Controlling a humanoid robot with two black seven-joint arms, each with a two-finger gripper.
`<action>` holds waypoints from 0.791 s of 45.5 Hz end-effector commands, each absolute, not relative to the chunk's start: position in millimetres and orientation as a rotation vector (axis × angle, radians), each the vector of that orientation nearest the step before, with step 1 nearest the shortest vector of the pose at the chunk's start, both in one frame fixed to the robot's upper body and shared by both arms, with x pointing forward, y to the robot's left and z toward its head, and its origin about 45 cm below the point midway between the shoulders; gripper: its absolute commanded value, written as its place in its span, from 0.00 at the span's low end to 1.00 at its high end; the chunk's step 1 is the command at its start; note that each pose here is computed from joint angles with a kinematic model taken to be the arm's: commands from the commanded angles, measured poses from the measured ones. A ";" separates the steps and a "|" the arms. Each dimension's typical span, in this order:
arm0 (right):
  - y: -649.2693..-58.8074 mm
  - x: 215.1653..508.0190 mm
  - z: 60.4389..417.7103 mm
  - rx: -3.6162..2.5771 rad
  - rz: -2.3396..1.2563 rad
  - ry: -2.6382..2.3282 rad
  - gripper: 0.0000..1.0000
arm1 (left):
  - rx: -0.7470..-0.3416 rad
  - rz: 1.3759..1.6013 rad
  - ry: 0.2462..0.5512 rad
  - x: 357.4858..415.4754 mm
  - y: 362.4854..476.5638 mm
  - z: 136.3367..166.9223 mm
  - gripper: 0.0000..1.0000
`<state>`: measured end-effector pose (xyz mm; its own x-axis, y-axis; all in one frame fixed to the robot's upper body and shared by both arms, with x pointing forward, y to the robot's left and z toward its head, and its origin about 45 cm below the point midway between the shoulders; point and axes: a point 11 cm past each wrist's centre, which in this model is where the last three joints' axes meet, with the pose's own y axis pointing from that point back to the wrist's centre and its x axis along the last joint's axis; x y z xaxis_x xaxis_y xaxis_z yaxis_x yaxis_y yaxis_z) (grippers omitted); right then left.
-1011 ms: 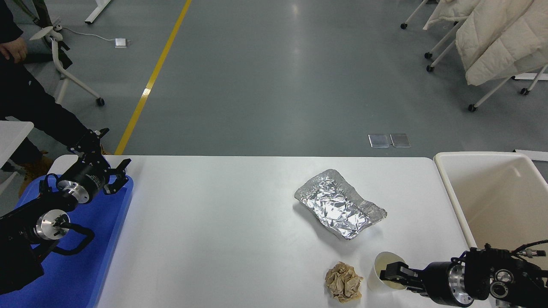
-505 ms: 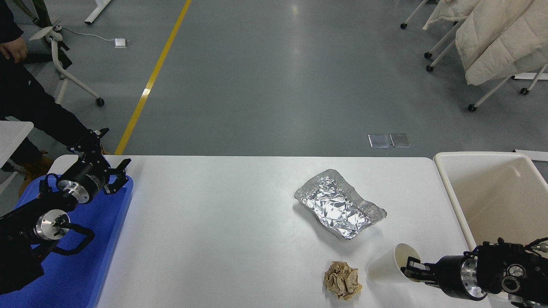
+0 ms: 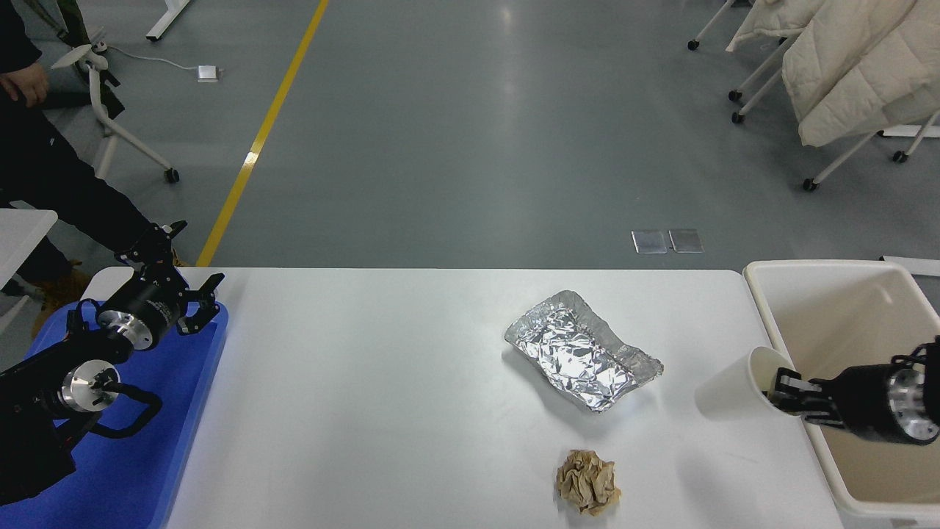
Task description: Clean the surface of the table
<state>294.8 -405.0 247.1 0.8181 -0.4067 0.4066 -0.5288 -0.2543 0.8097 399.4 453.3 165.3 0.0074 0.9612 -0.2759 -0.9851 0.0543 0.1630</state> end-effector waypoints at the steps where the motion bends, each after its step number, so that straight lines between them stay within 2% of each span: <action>1: -433.9 289.3 315.3 1.870 0.166 -0.711 0.00 | -0.084 1.524 0.350 399.5 453.2 165.5 1.00; 10: -451.7 275.8 370.5 1.879 0.189 -0.725 0.00 | -0.084 1.524 0.350 399.5 453.2 165.5 1.00; 16: -458.6 267.7 395.5 1.879 0.213 -0.729 0.00 | -0.083 1.525 0.351 399.0 453.3 164.8 1.00; 17: -460.1 266.8 398.2 1.876 0.216 -0.733 0.00 | -0.084 1.524 0.350 399.5 453.2 165.4 1.00; 22: -462.9 264.5 401.6 1.873 0.216 -0.741 0.00 | -0.083 1.525 0.351 399.0 453.3 164.8 1.00; 27: -469.0 265.9 401.7 1.859 0.209 -0.762 0.00 | -0.084 1.524 0.350 399.5 453.2 165.5 1.00; 30: -475.0 271.2 401.3 1.846 0.206 -0.789 0.00 | -0.083 1.525 0.351 399.0 453.3 164.8 1.00; 36: -484.6 282.3 400.3 1.824 0.205 -0.844 0.00 | -0.084 1.524 0.350 399.5 453.2 165.5 1.00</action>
